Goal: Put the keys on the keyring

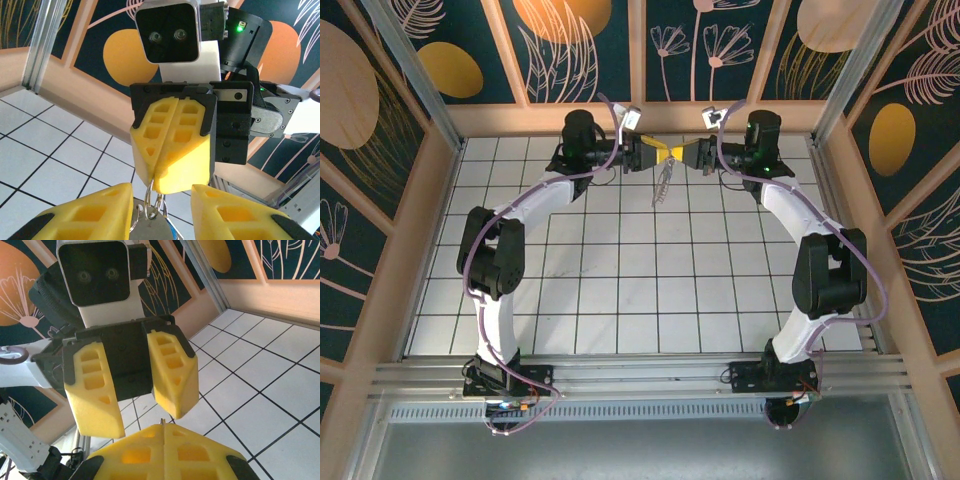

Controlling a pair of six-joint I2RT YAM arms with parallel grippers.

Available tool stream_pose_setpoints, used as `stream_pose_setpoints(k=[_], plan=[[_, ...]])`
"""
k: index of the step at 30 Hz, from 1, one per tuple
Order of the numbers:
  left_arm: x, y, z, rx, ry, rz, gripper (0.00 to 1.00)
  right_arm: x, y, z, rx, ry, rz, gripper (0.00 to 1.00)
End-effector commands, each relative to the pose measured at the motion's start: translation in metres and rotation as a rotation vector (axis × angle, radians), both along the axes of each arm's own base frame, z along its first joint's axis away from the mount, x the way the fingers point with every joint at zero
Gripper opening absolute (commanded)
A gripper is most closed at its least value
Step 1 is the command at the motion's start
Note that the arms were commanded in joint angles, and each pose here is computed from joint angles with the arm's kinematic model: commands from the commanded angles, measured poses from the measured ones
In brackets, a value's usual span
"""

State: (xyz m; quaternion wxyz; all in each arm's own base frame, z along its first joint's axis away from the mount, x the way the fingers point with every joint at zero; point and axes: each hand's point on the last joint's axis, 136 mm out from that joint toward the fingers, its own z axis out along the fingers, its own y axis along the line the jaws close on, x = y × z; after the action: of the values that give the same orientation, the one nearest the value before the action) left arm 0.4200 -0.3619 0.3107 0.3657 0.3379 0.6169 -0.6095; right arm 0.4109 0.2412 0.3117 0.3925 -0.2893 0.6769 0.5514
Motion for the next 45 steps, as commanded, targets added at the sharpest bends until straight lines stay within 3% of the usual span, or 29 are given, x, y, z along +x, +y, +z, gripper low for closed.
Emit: stream_pose_setpoints(k=[1, 10, 15, 22, 27, 28, 31, 36, 45], plan=[[-0.004, -0.006, 0.002, -0.016, -0.027, -0.039, 0.35, -0.004, 0.004, 0.007, 0.020, -0.040, 0.035, 0.00], [-0.008, -0.012, 0.005, -0.023, -0.035, -0.054, 0.23, -0.003, 0.004, 0.005, 0.020, -0.037, 0.035, 0.00], [-0.009, -0.012, 0.008, -0.033, -0.041, -0.054, 0.22, -0.003, 0.004, 0.002, 0.017, -0.032, 0.035, 0.00], [-0.010, -0.012, 0.012, -0.042, -0.045, -0.055, 0.01, -0.003, 0.004, 0.001, 0.016, -0.030, 0.034, 0.00], [-0.012, -0.012, 0.012, -0.056, -0.049, -0.047, 0.00, -0.001, 0.000, 0.006, 0.015, -0.036, 0.013, 0.00], [-0.013, -0.011, 0.014, -0.061, -0.051, -0.043, 0.00, 0.001, -0.004, 0.009, 0.017, -0.039, -0.014, 0.12], [-0.014, -0.009, 0.016, -0.072, -0.057, -0.021, 0.00, 0.001, -0.021, 0.023, 0.055, -0.058, -0.086, 0.32], [-0.013, -0.004, 0.022, -0.095, -0.059, 0.026, 0.00, -0.004, -0.042, 0.026, 0.096, -0.075, -0.249, 0.35], [-0.011, 0.001, 0.033, -0.137, -0.043, 0.089, 0.00, -0.031, -0.049, -0.018, 0.063, -0.123, -0.530, 0.40]])
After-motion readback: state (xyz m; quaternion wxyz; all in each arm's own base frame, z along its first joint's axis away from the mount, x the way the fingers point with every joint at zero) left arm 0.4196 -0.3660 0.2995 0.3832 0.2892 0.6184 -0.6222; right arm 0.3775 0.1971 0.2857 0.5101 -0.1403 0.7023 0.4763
